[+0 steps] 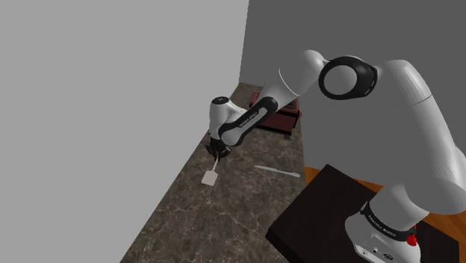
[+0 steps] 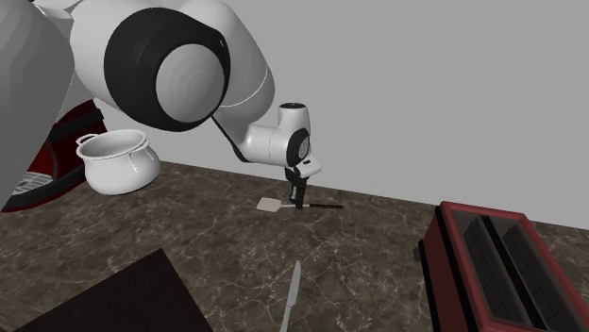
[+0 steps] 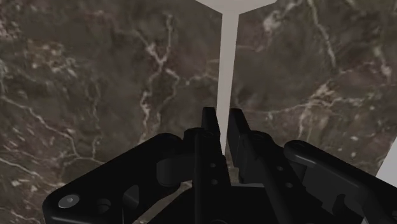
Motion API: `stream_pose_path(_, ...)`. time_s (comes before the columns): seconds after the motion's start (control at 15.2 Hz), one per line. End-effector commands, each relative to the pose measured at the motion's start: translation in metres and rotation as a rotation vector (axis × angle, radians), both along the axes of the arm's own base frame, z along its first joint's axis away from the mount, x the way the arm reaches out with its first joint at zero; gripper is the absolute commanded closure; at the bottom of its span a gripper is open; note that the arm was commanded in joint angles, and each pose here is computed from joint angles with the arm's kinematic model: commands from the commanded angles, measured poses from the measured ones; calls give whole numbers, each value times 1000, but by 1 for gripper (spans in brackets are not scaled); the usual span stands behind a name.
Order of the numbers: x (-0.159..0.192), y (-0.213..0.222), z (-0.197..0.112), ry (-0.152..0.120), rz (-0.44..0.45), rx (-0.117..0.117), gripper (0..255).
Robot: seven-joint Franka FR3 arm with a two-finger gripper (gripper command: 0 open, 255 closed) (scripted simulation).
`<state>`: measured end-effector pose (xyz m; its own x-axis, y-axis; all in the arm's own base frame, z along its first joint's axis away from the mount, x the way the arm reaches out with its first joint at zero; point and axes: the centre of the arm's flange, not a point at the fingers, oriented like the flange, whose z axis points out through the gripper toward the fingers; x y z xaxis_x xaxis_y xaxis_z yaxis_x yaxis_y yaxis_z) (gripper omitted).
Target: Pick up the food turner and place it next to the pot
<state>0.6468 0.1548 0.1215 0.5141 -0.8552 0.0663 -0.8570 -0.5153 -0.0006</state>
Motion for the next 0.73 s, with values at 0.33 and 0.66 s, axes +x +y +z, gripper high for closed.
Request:
stream_pose_path(0.33,0,0,37,0,0,0,255)
stream_pose_path(0.66,0,0,63,0,0,0,255)
